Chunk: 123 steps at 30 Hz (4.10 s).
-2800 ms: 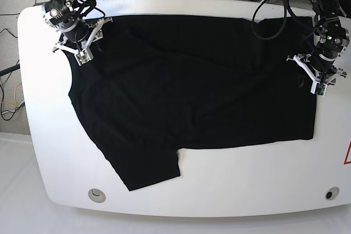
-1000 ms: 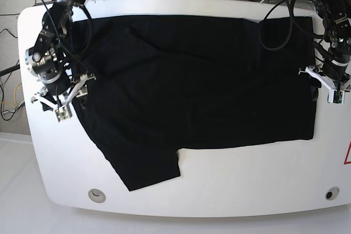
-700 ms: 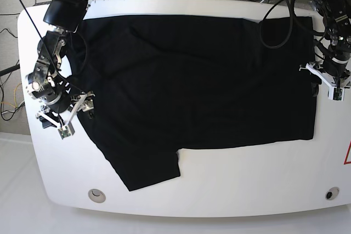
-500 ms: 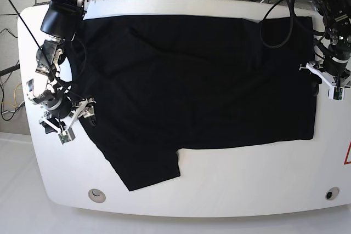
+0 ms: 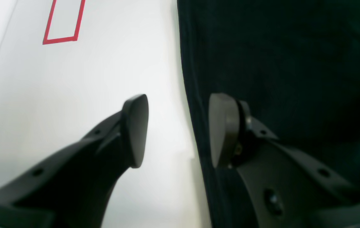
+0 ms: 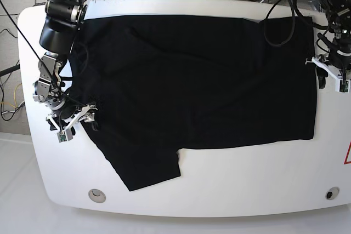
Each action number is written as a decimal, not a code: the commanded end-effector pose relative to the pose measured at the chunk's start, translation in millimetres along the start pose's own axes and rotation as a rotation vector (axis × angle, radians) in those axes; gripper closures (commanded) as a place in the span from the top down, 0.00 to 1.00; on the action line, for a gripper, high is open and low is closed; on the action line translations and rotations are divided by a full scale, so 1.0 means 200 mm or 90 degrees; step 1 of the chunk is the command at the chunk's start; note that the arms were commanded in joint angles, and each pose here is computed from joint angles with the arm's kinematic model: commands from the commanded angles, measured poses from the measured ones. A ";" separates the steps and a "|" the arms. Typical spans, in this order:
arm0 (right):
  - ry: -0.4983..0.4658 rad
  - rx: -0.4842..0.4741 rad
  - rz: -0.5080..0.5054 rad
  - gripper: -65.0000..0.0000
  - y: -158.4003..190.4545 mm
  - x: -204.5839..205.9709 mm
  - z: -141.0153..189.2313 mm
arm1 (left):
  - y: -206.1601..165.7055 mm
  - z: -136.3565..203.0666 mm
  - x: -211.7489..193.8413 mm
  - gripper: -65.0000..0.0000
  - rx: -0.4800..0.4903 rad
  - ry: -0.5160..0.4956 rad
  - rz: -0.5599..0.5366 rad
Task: Fold the T-shirt properly
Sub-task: 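Move the open right gripper along the shirt's side toward the hem, then move the left gripper along the shirt's side toward the hem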
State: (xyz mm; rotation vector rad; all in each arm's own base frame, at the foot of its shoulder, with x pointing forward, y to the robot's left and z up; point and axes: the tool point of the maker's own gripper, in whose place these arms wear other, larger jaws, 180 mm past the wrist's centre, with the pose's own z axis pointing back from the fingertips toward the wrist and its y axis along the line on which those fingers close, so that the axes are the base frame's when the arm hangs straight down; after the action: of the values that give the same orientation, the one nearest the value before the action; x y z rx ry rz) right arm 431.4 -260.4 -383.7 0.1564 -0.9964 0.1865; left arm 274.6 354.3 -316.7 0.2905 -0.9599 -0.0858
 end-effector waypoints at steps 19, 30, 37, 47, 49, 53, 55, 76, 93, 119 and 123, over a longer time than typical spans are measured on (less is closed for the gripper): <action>-0.034 0.025 -0.063 0.86 -0.01 -0.07 -0.18 | 0.19 0.10 -0.04 0.43 0.075 -0.004 0.026; 0.004 0.045 -0.050 0.30 0.09 -0.20 -0.19 | 0.20 0.08 0.02 0.43 0.079 -0.024 0.028; 0.022 0.054 -0.034 0.03 0.12 -0.24 -0.20 | 0.23 0.03 0.11 0.43 0.085 -0.051 0.050; 0.025 0.056 -0.031 0.00 0.13 -0.25 -0.20 | 0.32 -0.11 0.17 0.44 0.087 -0.058 0.097; 0.026 0.055 -0.031 0.00 0.13 -0.25 -0.20 | 0.33 -0.14 0.15 0.44 0.082 -0.052 0.116; 0.026 0.054 -0.030 0.00 0.12 -0.25 -0.20 | 0.36 -0.21 0.16 0.44 0.078 -0.048 0.141; 0.026 0.054 -0.030 0.00 0.12 -0.25 -0.20 | 0.38 -0.23 0.17 0.44 0.069 -0.048 0.138; 0.028 0.058 -0.031 0.00 0.13 -0.25 -0.20 | 0.18 -0.44 0.41 0.83 -0.080 -0.135 0.145; 0.039 0.060 -0.034 0.00 0.14 -0.31 -0.18 | 0.03 -0.65 0.36 0.83 -0.148 -0.145 0.230; 0.040 0.057 -0.033 0.00 0.13 -0.31 -0.18 | 0.08 -0.79 0.30 0.84 -0.066 -0.117 0.280; 0.039 0.058 -0.035 0.00 0.13 -0.31 -0.18 | 0.08 -0.81 0.28 0.84 -0.046 -0.100 0.270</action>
State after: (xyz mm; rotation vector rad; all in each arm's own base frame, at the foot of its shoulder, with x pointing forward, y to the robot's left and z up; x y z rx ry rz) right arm 434.0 -228.8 -437.9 0.2871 -1.0263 0.1374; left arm 423.7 380.8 -380.9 -0.0189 -1.0831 0.2410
